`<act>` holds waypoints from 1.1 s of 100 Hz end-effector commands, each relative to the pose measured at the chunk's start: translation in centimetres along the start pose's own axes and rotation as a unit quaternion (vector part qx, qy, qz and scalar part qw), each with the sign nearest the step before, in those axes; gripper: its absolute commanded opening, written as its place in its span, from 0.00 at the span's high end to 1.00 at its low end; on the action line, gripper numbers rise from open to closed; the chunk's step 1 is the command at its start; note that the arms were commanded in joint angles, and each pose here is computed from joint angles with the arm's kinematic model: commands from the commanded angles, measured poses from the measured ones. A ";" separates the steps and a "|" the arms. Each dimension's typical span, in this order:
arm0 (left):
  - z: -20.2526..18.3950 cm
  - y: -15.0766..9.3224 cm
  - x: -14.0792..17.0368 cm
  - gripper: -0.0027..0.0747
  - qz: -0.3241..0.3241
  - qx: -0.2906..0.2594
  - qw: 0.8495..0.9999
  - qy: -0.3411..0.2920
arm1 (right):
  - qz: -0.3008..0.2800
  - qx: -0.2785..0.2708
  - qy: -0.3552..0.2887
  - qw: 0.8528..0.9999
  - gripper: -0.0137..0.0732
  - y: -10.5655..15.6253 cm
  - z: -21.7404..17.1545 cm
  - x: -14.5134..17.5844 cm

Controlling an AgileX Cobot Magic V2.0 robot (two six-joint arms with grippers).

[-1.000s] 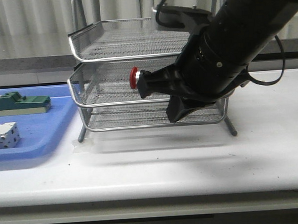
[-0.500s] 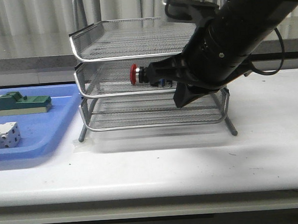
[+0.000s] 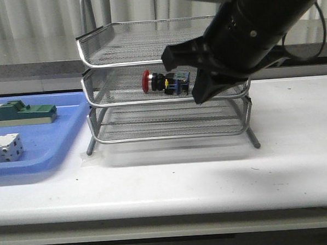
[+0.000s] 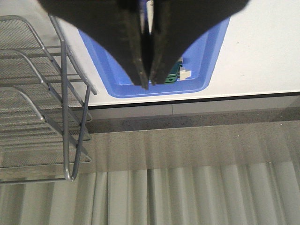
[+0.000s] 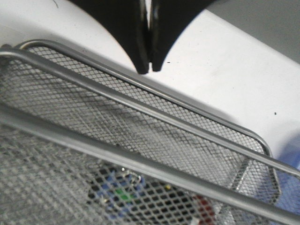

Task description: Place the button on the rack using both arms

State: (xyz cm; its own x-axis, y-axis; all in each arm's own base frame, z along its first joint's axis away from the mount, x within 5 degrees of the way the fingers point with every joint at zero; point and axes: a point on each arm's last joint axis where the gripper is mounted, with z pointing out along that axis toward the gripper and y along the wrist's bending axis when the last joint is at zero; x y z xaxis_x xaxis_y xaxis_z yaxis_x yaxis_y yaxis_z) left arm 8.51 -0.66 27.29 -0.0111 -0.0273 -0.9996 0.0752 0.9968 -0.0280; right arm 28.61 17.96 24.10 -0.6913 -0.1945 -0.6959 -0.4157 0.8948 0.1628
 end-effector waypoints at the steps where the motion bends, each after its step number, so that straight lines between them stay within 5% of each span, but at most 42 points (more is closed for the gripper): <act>1: 0.0 0.3 -1.5 0.99 -0.010 -0.019 0.999 -0.043 | -0.019 -0.002 -0.068 0.997 0.91 0.1 -3.6 -2.2; 29: 0.0 0.3 -1.5 0.99 -0.010 -0.019 0.999 -0.043 | -0.013 0.036 -0.136 0.990 0.91 -2.6 -10.6 -1.8; 55: 0.0 0.3 -1.5 0.99 -0.010 -0.019 0.999 -0.043 | 0.004 0.101 -0.194 0.976 0.91 -5.6 -16.7 1.9; 110: 0.0 0.3 -1.5 0.99 -0.010 -0.019 0.999 -0.043 | -0.031 0.174 -0.318 0.932 0.91 -5.2 -24.6 12.6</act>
State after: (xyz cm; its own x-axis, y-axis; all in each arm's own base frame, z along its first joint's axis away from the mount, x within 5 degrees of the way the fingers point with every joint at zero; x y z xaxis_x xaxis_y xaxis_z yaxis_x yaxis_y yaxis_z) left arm 8.51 -0.66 27.29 -0.0111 -0.0273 -0.9996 0.0752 0.9968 -0.0280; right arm 8.79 1.47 30.55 -0.2560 -0.0355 -0.9660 -0.1631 0.9866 0.0070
